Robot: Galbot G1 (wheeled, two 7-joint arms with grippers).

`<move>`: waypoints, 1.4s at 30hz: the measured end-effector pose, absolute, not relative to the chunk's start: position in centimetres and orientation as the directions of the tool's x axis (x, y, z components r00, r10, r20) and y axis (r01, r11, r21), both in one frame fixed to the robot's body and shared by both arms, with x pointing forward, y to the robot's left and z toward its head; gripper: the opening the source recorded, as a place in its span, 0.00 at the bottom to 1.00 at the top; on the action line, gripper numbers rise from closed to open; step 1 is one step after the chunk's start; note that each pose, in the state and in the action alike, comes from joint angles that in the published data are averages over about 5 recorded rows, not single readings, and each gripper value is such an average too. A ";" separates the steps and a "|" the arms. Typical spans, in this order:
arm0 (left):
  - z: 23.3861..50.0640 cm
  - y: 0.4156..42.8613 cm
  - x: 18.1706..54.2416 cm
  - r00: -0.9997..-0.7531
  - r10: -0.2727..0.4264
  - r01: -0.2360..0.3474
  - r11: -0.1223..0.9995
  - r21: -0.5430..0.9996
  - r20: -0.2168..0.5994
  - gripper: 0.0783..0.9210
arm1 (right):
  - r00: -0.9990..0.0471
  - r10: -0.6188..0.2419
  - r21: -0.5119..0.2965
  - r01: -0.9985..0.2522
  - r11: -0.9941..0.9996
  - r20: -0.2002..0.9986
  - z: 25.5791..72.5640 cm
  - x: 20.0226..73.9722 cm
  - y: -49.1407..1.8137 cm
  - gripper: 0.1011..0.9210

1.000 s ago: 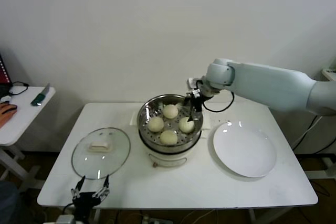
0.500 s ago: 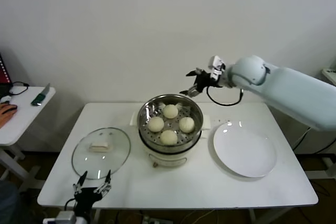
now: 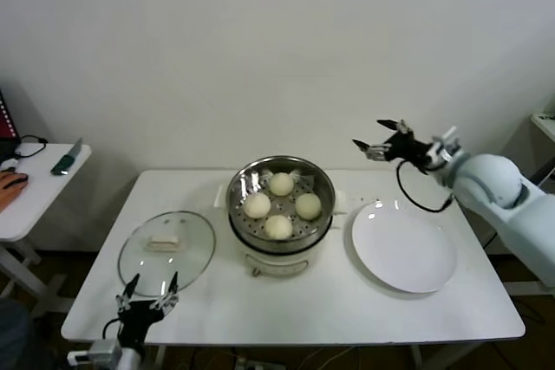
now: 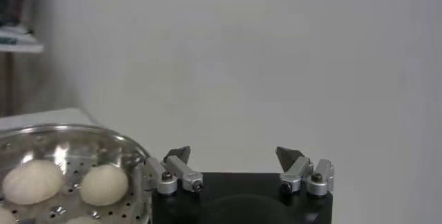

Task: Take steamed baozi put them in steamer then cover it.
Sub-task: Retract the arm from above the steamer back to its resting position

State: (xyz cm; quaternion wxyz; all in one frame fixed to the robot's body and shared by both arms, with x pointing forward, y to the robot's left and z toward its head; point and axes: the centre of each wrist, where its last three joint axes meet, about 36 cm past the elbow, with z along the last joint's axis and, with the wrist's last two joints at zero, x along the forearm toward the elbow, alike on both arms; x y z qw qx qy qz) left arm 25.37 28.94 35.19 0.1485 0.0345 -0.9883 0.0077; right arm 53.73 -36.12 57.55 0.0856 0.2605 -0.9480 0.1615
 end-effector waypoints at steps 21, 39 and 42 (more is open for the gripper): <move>35.1 30.2 26.3 -0.967 -0.096 -0.089 0.995 0.040 0.234 0.88 | -0.964 -0.260 -0.021 -0.261 0.965 0.059 38.4 36.2 -38.4 0.88; 33.3 33.2 27.1 -0.988 -0.151 -0.103 0.693 0.713 0.005 0.88 | -0.991 -0.130 0.050 -0.130 0.990 -0.015 29.5 28.4 -34.9 0.88; 32.1 34.0 27.4 -0.992 -0.121 -0.093 0.588 0.803 -0.027 0.88 | -0.993 -0.119 0.055 -0.120 0.991 -0.018 28.5 27.7 -34.6 0.88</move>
